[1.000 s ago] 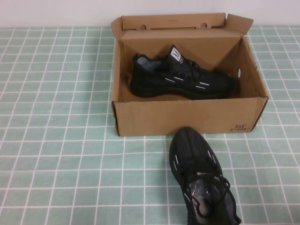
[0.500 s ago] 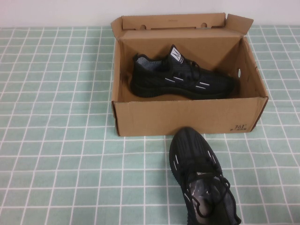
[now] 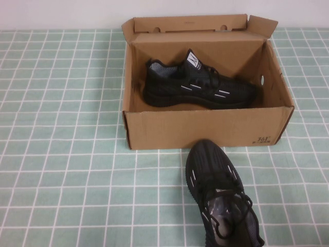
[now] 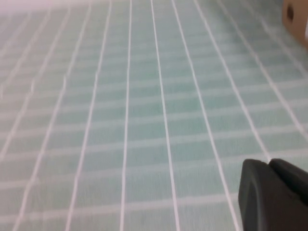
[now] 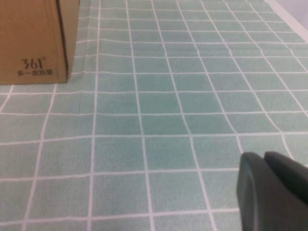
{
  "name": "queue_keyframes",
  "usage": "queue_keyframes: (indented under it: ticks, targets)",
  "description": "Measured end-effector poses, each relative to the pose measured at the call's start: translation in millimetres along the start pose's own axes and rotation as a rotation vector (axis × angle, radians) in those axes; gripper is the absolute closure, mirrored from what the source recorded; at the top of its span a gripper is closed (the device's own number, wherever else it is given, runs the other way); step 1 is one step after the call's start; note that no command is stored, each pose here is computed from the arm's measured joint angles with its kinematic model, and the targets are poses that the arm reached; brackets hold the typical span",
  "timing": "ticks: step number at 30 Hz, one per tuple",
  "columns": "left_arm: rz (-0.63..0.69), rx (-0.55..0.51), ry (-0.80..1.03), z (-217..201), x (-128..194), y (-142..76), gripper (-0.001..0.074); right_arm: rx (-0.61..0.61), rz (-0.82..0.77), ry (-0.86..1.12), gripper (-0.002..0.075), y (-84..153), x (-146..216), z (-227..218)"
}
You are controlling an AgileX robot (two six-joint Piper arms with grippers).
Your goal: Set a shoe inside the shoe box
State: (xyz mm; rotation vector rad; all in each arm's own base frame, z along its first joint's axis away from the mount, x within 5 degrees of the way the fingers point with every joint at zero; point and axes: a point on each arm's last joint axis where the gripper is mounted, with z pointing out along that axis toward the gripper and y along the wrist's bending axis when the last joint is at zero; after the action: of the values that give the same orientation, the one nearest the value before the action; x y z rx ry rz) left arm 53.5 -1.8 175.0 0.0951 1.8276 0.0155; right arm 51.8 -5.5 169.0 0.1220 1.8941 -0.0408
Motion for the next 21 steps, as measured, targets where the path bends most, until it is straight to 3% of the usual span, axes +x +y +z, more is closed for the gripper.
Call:
queue_keyframes:
  ticks: [6, 10, 11, 14, 15, 21]
  targets:
    - [0.000, -0.004, -0.154, -1.1, -13.9, 0.4, 0.0738, -0.002, 0.000, -0.022, 0.0734, 0.2, -2.0, 0.0]
    - [0.000, -0.008, -0.274, -3.4, -24.6, 0.7, 0.0738, -0.012, 0.000, -0.155, 0.0734, 1.1, -14.0, -1.1]
    - [0.000, -0.008, -0.299, -4.0, -26.8, 0.8, 0.0738, -0.037, -0.006, -0.499, 0.0733, 3.2, -41.4, -12.4]
    - [0.000, -0.010, -0.339, -5.2, -30.3, 0.8, 0.0738, -0.053, -0.011, -0.726, 0.0733, 4.7, -58.2, -24.2]
    - [0.000, -0.010, -0.344, -5.3, -30.7, 0.9, 0.0738, -0.038, 0.002, -0.484, 0.0734, 3.3, -42.3, -10.5]
    - [0.000, -0.010, -0.355, -5.7, -31.7, 0.9, 0.0738, -0.061, 0.002, -0.764, 0.0734, 4.9, -62.9, -25.4]
